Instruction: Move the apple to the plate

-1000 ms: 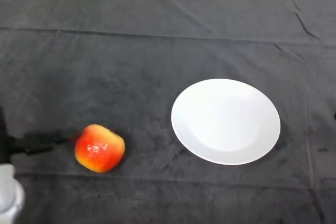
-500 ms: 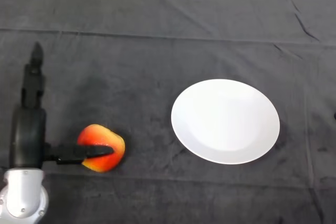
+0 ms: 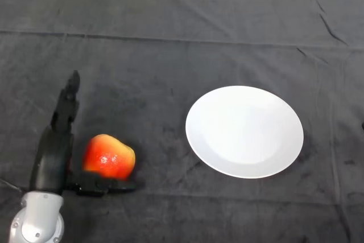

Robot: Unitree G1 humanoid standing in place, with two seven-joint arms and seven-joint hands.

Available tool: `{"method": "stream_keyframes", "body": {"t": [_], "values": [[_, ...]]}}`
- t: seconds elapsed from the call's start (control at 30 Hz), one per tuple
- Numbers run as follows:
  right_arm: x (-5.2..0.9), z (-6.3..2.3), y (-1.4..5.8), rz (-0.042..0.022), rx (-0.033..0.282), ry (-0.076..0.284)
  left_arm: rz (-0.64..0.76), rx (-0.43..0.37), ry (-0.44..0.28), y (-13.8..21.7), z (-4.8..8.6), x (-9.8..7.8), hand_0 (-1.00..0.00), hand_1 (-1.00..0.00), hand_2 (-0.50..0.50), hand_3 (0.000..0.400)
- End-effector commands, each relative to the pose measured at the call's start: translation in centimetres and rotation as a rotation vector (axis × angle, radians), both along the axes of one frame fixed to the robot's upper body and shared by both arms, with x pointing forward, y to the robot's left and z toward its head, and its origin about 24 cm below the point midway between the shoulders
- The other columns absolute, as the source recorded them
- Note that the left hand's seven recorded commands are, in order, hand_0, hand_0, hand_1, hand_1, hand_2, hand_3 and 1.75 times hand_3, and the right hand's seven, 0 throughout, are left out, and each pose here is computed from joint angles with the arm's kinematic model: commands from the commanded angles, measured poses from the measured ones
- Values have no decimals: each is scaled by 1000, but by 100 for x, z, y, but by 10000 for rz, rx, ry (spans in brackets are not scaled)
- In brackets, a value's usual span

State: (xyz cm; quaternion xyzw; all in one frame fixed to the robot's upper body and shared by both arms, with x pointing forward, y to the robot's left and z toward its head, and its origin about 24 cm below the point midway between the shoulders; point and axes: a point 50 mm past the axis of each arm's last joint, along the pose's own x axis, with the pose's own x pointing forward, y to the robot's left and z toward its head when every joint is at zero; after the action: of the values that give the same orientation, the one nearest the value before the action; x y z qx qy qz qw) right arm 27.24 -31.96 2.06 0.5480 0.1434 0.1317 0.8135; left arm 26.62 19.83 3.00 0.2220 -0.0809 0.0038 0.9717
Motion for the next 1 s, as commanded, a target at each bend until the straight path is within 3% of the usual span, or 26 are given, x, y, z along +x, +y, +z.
{"method": "stream_keyframes", "body": {"t": [0.03, 0.07, 0.1, 0.13, 0.47, 1.0], "values": [[-40, 17, -78, -263, -225, -20, -1, 288, 611, 28, -103, -2, 0, 0, 0, 0], [-40, 17, -78, -264, -225, -19, -9, 317, 670, 34, -111, 2, -388, -63, -163, 155], [-40, 17, -78, -264, -225, -19, -15, 355, 740, 43, -121, 6, -1000, -722, -139, 400], [-40, 17, -78, -265, -224, -19, -16, 384, 784, 50, -127, 9, -1000, -1000, 0, 400], [-40, 17, -78, -270, -219, -17, 74, 700, 881, 122, -108, 47, -1000, -1000, 0, 400], [-39, 17, -78, -276, -219, -14, 282, 1167, -335, 52, 326, 257, -1000, -1000, 0, 400]]}}
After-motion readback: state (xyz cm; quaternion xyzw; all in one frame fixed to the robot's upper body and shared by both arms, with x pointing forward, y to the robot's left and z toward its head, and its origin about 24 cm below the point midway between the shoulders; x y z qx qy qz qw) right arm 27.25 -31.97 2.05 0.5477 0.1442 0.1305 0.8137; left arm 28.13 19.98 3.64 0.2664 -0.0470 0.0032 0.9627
